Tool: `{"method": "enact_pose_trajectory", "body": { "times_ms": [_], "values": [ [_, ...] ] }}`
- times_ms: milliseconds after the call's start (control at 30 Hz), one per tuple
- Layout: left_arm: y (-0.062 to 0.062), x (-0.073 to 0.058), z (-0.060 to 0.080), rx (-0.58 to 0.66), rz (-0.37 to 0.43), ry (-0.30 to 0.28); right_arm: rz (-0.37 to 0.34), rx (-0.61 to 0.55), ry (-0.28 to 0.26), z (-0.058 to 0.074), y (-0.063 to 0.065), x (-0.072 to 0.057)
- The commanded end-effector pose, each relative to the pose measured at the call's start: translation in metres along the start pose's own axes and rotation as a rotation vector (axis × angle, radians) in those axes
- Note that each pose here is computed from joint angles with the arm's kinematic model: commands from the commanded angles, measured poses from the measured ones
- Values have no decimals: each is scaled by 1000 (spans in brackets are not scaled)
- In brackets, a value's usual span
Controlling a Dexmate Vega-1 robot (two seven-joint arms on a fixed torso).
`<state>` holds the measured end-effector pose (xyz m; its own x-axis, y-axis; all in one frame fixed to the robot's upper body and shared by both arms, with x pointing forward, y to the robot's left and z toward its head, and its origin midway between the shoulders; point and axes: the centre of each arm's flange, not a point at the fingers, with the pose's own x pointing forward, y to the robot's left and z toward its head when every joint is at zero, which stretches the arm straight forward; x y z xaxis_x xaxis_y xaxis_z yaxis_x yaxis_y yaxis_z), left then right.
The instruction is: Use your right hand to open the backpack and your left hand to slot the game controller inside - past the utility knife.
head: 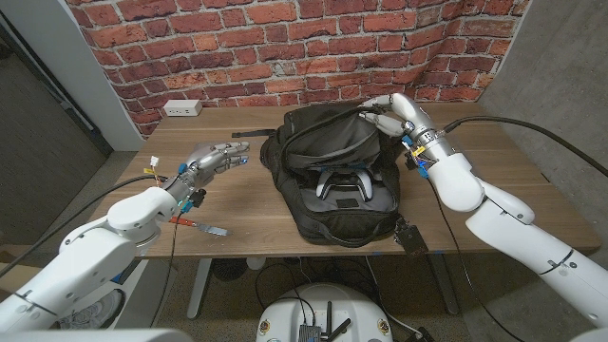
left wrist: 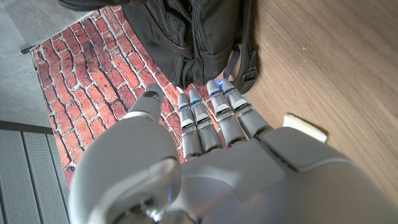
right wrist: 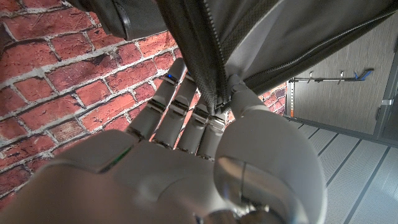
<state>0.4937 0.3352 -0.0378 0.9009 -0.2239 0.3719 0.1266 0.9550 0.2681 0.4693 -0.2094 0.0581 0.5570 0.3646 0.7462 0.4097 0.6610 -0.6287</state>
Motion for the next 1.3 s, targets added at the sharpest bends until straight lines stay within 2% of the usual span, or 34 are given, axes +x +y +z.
{"method": "enact_pose_trajectory", "body": {
  "times_ms": [33,433,900,1300],
  "values": [
    [10,10,2,-6,70,-70,33,-3,4,-1,11,-13],
    [7,13,-3,-15,128,-79,39,30,21,-13,13,-24],
    [6,26,-7,-38,188,-91,151,24,16,-29,1,-38],
    [8,35,-4,-35,223,-100,200,-2,4,-41,-5,-53]
  ]
}}
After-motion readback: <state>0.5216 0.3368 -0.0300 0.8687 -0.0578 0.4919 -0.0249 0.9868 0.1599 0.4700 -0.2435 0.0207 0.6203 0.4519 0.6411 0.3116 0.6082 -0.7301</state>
